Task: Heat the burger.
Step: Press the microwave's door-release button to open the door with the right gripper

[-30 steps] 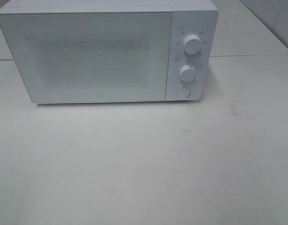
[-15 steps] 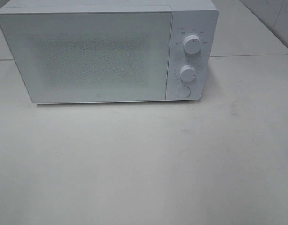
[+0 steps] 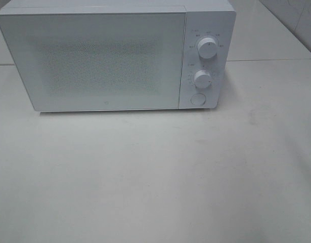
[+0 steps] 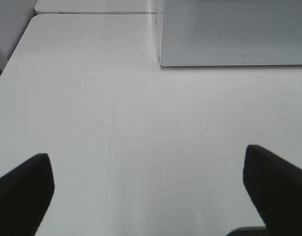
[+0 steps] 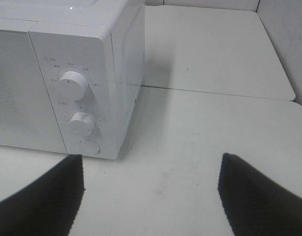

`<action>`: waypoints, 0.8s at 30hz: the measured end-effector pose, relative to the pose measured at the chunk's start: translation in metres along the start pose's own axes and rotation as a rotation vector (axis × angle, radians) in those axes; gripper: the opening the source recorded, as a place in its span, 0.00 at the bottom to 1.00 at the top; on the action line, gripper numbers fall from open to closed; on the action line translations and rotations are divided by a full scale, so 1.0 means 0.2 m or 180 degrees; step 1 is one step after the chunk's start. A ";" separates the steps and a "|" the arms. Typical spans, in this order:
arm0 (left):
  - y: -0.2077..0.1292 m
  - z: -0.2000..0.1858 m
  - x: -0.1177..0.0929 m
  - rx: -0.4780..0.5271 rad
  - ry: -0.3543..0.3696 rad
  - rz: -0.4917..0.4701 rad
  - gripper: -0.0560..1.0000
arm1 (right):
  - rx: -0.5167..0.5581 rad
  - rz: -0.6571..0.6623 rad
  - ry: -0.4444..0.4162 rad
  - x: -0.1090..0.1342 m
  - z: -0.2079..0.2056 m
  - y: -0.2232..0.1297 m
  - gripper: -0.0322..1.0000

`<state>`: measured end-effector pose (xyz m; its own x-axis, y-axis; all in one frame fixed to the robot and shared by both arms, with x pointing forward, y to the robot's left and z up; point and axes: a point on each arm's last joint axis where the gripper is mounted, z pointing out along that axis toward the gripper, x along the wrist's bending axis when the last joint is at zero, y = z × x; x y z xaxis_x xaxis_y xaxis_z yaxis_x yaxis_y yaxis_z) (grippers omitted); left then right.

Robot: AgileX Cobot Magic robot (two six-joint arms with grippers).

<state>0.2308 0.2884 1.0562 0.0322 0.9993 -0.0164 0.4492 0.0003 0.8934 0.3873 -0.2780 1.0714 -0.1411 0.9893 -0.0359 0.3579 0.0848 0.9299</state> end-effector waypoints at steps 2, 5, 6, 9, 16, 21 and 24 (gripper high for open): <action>0.00 0.00 0.00 0.0000 0.0000 0.0000 0.99 | -0.0028 -0.0004 0.0018 0.00 0.07 0.01 0.75; 0.00 0.00 0.00 0.0000 0.0000 0.0000 0.99 | -0.0066 -0.0007 0.0045 0.01 0.17 0.01 0.75; 0.00 0.00 0.00 0.0000 0.0000 0.0000 0.99 | -0.0066 -0.0007 0.0045 0.01 0.17 0.01 0.75; 0.00 0.00 0.00 0.0000 0.0000 0.0000 0.99 | -0.0092 -0.0007 0.0064 0.01 0.24 0.00 0.75; 0.00 0.00 0.00 0.0000 0.0000 0.0000 0.99 | -0.0307 -0.0003 0.0108 0.02 0.37 0.00 0.75; 0.00 0.00 0.00 0.0000 0.0000 0.0000 0.99 | -0.0560 -0.0040 0.0134 0.04 0.47 -0.11 0.75; 0.00 0.00 0.00 0.0000 0.0000 0.0000 0.99 | -0.0570 0.0005 0.0086 0.03 0.50 -0.16 0.75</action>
<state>0.2308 0.2884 1.0562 0.0322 0.9993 -0.0164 0.4492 0.0003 0.8934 0.4675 -0.2629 1.0052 -0.1663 0.9857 -0.0269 0.1885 0.0586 0.9803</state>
